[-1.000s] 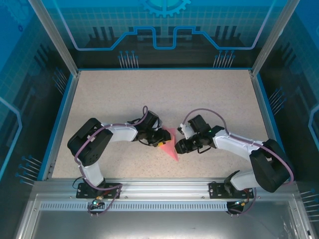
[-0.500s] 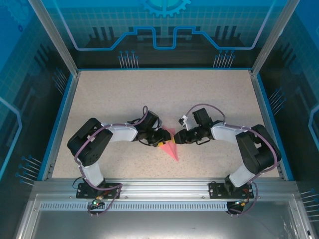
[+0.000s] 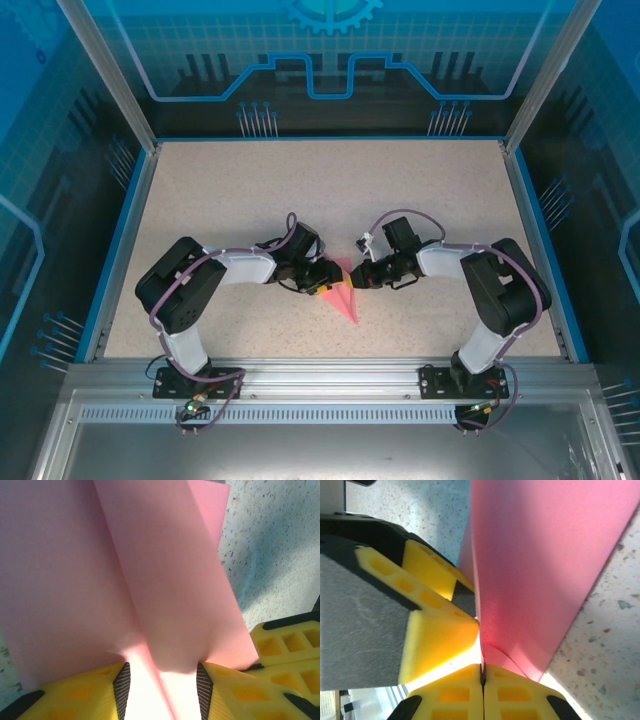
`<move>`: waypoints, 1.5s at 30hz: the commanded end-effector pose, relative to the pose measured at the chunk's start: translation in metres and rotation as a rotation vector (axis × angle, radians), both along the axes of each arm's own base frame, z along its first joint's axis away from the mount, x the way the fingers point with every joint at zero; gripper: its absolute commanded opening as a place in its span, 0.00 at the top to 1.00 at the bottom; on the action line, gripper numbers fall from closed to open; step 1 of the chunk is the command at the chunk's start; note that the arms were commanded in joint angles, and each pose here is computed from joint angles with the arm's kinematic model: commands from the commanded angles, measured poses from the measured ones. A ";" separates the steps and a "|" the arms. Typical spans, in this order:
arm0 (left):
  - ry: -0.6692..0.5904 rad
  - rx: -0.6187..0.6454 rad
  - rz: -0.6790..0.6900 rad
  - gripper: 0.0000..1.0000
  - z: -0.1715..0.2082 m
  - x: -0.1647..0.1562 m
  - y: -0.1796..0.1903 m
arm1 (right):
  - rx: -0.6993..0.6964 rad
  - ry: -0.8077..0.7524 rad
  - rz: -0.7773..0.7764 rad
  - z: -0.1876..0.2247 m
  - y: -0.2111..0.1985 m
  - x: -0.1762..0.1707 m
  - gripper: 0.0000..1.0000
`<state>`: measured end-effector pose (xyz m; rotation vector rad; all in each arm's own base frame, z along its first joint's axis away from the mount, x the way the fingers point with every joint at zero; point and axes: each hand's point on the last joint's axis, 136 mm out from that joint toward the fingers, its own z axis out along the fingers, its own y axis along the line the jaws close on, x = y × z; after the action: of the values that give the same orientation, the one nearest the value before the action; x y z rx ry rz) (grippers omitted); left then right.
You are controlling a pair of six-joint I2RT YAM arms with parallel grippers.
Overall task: Fold a paper plane with a square sheet of paper (fold left side to right side)
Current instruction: Fourth fold the wing at the center of the table.
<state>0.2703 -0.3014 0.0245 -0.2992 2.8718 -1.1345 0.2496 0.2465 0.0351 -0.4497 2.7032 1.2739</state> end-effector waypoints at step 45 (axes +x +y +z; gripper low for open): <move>-0.115 -0.035 -0.063 0.70 0.062 0.016 -0.007 | -0.258 0.041 0.028 -0.051 -0.020 -0.005 0.95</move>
<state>0.2849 -0.3036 0.0810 -0.1878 2.7724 -1.1428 0.2581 0.2401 0.0100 -0.4867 2.7990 1.0968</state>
